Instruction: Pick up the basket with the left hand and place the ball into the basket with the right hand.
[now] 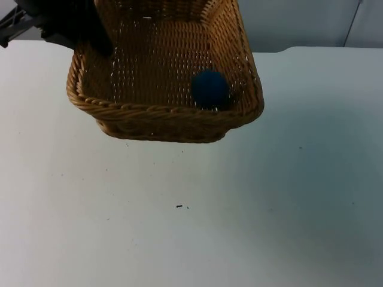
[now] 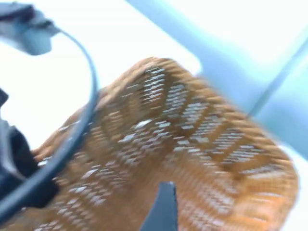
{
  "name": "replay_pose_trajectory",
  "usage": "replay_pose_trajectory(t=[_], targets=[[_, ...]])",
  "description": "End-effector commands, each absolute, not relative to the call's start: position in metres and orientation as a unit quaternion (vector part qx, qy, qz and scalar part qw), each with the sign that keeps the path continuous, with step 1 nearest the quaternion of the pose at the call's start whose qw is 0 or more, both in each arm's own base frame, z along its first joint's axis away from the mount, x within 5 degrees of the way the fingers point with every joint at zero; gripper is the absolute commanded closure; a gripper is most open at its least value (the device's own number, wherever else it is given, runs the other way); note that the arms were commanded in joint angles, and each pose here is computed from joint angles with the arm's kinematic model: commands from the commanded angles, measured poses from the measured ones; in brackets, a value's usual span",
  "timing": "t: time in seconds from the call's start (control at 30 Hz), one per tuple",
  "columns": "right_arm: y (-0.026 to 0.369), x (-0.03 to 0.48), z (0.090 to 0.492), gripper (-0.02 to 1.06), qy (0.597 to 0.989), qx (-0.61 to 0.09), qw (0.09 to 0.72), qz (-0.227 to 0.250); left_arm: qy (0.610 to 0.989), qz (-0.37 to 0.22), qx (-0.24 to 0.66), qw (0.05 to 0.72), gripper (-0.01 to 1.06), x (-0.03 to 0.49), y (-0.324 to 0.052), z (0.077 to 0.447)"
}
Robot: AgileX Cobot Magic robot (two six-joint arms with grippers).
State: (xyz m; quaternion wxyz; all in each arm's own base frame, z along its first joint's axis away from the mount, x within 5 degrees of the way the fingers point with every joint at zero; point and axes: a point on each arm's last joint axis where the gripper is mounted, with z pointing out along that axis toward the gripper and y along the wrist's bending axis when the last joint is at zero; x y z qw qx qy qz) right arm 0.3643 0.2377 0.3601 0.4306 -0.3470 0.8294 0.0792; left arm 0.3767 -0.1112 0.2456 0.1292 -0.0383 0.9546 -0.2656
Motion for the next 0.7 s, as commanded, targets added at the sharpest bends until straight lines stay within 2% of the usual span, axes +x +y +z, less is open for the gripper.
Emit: replay_pose_trajectory(t=[0.0,0.27,0.4,0.67], targets=[[0.229,0.356,0.367,0.3,0.828,-0.33,0.449,0.066,0.949,-0.281,-0.041,0.136,1.05,0.376,-0.116,0.253],[0.216,0.337,0.341,0.3,0.837,-0.299,0.451,0.081,0.949,-0.282,-0.04,0.135,1.05,0.375,-0.116,0.253],[0.207,0.321,0.313,0.3,0.836,-0.294,0.454,0.09,0.949,-0.282,-0.035,0.134,1.05,0.375,-0.116,0.253],[0.195,0.306,0.303,0.3,0.835,-0.304,0.451,0.08,0.95,-0.284,-0.011,0.127,1.05,0.37,-0.117,0.258]])
